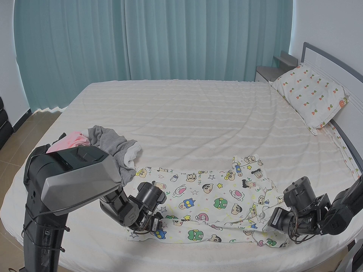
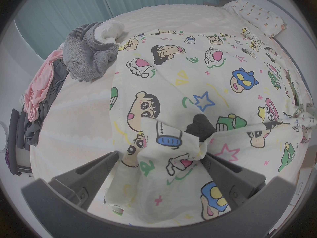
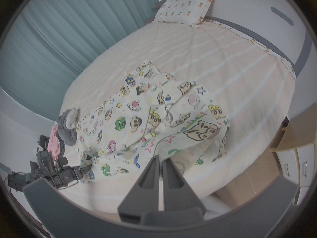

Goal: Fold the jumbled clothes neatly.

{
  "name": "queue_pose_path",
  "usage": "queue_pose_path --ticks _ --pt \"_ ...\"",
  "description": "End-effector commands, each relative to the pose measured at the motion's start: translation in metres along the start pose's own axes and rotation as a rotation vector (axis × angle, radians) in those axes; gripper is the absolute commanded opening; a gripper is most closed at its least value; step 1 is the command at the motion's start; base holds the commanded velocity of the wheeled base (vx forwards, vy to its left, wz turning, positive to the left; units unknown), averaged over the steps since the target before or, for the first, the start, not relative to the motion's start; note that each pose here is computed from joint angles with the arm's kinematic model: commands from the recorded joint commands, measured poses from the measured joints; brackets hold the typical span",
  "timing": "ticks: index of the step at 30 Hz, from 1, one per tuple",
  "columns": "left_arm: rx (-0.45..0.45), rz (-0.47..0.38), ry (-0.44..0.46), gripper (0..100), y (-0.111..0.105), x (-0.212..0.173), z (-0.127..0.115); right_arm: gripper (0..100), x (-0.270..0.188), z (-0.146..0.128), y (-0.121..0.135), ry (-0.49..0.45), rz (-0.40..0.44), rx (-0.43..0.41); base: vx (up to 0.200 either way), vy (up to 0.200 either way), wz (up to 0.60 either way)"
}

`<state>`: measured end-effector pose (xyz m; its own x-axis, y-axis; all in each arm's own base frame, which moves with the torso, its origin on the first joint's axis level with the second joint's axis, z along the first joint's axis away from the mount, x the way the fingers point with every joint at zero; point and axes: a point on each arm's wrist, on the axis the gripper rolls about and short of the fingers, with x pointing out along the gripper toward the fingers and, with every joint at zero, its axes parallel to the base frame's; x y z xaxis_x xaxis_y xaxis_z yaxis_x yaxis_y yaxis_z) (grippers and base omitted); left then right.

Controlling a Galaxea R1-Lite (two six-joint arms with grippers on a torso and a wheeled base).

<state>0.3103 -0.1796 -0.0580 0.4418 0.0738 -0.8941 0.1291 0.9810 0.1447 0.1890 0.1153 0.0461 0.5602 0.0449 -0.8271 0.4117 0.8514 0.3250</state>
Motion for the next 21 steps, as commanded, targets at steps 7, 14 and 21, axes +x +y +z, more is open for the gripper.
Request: queue_pose_path --ticks 7,14,21 --pt "0.002 0.001 0.001 100 0.0 0.0 0.0 0 0.029 -0.023 0.015 0.132 -0.033 0.009 0.0 0.0 0.0" --pt "0.0 0.001 0.001 100 0.0 0.0 0.0 100 0.025 -0.022 0.016 0.157 -0.01 0.036 0.0 0.0 0.0" --pt "0.002 0.001 0.002 100 -0.001 0.0 -0.001 100 -0.006 -0.015 0.006 0.127 0.067 0.057 0.0 0.0 0.0"
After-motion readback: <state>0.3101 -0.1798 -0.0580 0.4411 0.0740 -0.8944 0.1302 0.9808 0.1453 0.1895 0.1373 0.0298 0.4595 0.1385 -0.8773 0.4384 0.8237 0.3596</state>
